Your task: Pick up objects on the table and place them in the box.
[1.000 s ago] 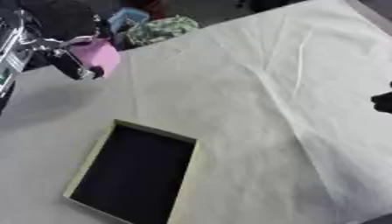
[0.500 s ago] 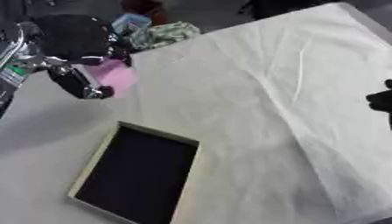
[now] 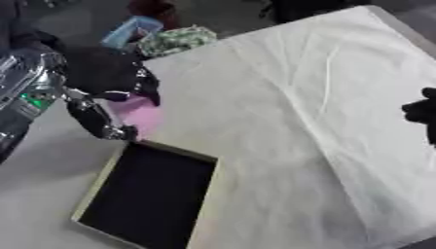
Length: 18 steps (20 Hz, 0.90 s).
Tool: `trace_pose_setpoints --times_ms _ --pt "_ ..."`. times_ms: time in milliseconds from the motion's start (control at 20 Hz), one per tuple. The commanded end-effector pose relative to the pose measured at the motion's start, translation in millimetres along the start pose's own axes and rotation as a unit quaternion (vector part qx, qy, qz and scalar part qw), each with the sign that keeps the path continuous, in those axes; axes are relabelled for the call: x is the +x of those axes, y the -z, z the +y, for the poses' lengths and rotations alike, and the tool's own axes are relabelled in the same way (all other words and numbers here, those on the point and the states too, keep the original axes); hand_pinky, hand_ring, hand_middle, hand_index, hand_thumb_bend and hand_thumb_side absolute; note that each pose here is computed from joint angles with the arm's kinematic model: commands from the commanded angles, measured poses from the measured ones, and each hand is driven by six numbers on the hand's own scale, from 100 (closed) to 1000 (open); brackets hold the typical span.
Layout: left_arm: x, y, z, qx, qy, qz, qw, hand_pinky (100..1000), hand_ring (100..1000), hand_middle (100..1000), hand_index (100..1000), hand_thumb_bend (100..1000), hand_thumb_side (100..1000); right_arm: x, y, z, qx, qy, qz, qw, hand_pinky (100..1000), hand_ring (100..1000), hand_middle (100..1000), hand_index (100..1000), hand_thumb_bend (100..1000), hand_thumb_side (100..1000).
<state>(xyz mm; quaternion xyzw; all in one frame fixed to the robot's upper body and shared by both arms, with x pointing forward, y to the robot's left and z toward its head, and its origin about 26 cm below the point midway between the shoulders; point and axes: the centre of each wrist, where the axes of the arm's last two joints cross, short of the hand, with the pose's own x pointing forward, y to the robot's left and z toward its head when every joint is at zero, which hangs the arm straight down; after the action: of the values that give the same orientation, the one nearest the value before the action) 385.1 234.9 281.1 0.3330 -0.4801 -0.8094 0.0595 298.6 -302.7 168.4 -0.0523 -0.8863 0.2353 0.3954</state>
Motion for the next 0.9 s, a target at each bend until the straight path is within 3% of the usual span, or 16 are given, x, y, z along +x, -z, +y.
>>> trace_pose_setpoints --times_ms 50,250,500,600,650,750,850,900 --pt "5 1 3.9 -0.039 0.023 -0.043 0.998 753 612 538 735 100 288 6 3 -3.7 -0.003 -0.004 -0.012 1.000 828 812 699 884 100 498" --pt "15 7 0.3 -0.053 0.027 -0.066 0.996 760 627 552 747 100 278 6 4 -3.5 -0.002 -0.004 -0.012 1.000 828 812 699 884 100 499" --pt "26 8 2.9 -0.079 0.060 -0.077 0.992 799 717 629 814 100 249 6 4 -3.9 -0.003 -0.005 -0.012 1.000 828 812 699 884 100 499" --pt "28 7 4.1 -0.087 0.068 -0.079 0.991 812 748 672 843 184 269 6 3 -3.9 -0.004 -0.005 -0.011 1.000 828 812 699 884 100 499" --pt "29 6 4.6 -0.089 0.070 -0.080 0.990 824 774 704 863 320 305 6 3 -3.8 -0.004 -0.005 -0.011 1.000 828 812 699 884 100 499" --pt "30 4 5.5 -0.094 0.073 -0.080 0.990 830 782 719 876 437 343 6 3 -3.8 -0.004 -0.005 -0.011 1.000 828 812 699 884 100 498" --pt "31 2 7.4 -0.096 0.075 -0.081 0.989 833 787 726 881 478 359 5 3 -4.0 -0.004 -0.005 -0.011 1.000 828 812 699 884 100 498" --pt "32 0 8.6 -0.097 0.076 -0.081 0.989 836 791 732 887 548 387 5 3 -4.0 -0.004 -0.005 -0.011 1.000 828 813 699 884 100 497"
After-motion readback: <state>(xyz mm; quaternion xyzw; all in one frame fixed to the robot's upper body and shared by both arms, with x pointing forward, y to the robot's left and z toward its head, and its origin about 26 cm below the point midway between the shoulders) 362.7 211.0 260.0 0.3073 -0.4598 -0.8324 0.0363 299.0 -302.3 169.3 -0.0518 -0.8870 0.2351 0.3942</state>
